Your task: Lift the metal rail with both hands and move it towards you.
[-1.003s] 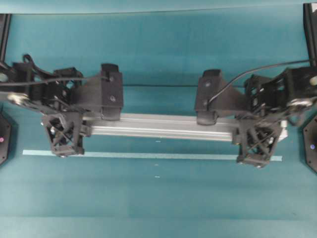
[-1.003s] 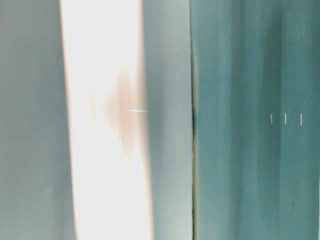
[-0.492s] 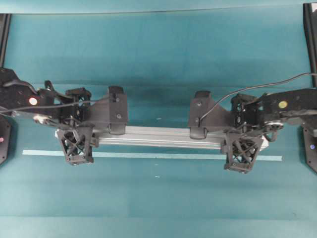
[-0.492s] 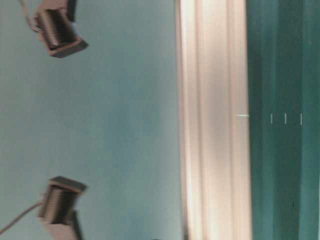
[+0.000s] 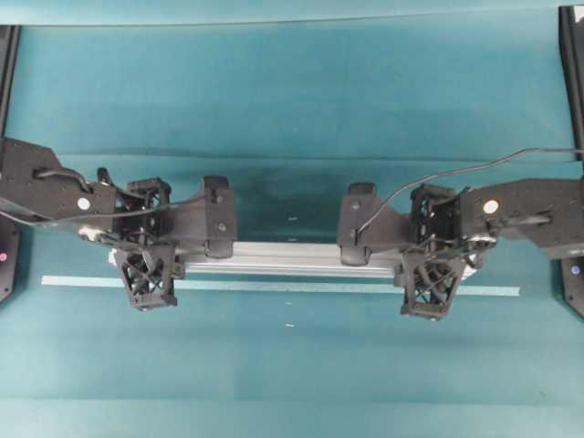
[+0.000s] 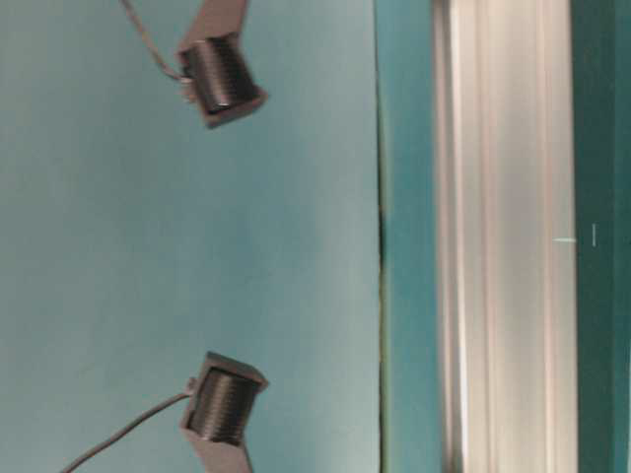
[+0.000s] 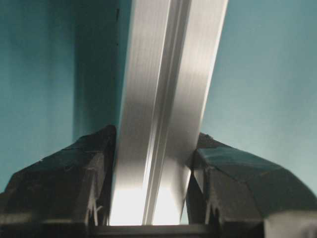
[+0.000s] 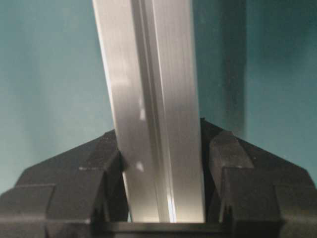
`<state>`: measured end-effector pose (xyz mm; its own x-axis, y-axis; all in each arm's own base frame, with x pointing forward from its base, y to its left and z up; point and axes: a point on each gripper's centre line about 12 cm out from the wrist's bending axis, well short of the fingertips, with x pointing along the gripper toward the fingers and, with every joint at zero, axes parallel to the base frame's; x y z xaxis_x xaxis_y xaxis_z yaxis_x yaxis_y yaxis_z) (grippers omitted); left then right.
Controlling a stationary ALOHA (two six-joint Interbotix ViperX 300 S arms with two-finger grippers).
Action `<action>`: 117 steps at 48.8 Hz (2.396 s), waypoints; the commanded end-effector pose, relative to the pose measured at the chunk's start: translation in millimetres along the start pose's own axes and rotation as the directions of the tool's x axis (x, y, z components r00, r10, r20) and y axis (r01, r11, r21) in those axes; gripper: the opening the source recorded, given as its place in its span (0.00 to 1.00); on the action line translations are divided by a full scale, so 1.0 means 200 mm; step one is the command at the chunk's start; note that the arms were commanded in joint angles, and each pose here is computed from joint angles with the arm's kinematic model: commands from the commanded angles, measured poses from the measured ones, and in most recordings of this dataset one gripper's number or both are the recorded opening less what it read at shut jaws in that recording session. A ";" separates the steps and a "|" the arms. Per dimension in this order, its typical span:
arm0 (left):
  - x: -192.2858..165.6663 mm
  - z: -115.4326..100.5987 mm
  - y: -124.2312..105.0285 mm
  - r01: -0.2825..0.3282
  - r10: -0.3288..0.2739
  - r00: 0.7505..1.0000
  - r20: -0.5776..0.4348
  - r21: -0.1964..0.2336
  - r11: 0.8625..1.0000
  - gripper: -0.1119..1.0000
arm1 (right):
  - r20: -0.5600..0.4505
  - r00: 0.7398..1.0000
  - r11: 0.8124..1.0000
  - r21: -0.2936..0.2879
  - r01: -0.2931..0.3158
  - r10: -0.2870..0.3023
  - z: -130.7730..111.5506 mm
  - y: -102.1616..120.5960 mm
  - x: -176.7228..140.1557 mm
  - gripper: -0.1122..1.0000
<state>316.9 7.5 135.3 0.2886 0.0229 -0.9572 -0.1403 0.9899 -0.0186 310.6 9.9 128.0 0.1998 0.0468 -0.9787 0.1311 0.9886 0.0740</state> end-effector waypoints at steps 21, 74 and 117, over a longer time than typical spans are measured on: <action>0.02 0.03 0.01 0.016 -0.009 0.998 0.064 -0.109 0.994 0.38 | 0.023 1.000 1.000 -0.010 -0.006 0.006 0.00 0.03 0.09 0.46; 0.03 0.05 -0.02 0.034 -0.021 0.995 0.098 -0.138 0.990 0.38 | 0.042 0.999 1.000 0.002 0.011 -0.011 0.00 -0.03 0.13 0.46; 0.09 0.01 -0.02 0.060 -0.034 0.984 0.176 -0.140 0.988 0.38 | 0.037 0.999 1.000 0.015 0.009 -0.009 0.00 -0.03 0.16 0.46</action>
<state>317.2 -1.3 115.4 0.3999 0.0097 -0.9165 -0.1665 0.9841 -0.0622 310.6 6.5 97.8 0.2163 0.0289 -0.9759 0.1238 0.9907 0.0568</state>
